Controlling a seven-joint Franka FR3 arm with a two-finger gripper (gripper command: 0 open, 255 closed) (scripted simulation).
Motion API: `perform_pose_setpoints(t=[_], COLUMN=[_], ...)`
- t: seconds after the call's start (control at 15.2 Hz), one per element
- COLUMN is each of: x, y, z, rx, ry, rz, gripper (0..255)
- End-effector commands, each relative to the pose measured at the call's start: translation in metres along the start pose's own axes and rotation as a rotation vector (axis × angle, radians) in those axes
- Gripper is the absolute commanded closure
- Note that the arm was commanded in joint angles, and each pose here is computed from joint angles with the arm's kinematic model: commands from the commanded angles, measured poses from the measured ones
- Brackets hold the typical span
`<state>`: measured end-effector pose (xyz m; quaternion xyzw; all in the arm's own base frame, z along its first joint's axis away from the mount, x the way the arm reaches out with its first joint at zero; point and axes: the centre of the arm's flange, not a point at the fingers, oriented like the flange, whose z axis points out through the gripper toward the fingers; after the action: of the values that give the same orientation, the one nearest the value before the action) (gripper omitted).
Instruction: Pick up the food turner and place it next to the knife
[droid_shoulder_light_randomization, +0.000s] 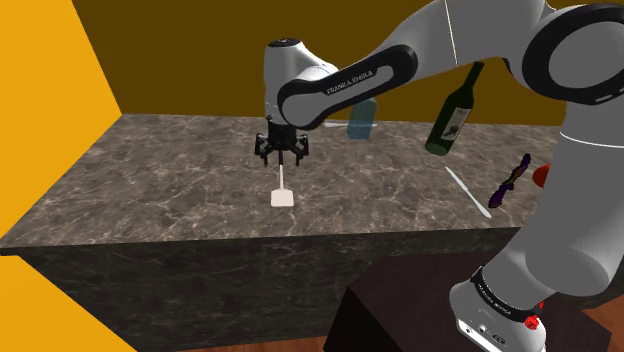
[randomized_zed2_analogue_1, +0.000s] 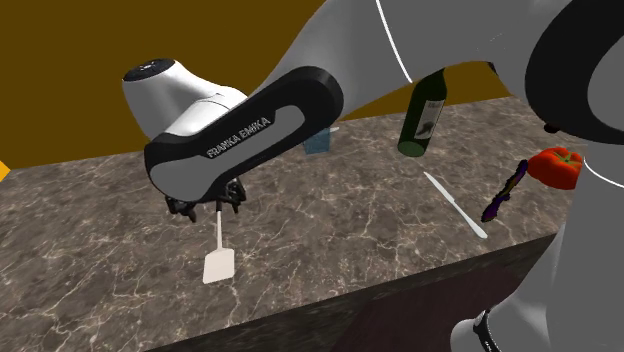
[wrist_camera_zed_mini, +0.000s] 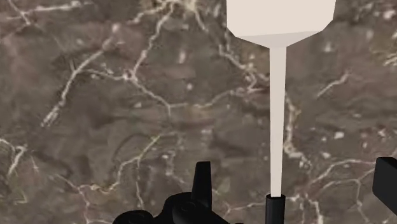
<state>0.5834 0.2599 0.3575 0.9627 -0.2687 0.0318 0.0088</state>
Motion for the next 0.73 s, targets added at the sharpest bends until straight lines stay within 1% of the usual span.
perform_pose_setpoints(t=[0.0, 0.13, 0.66], x=[0.001, 0.001, 0.001], y=[-0.001, -0.001, -0.001], z=[0.011, 0.024, 0.024], rx=[0.000, 0.000, 0.000], ry=[0.001, 0.001, 0.000], rz=[0.001, 0.001, 0.001], gripper=[0, 0, 0])
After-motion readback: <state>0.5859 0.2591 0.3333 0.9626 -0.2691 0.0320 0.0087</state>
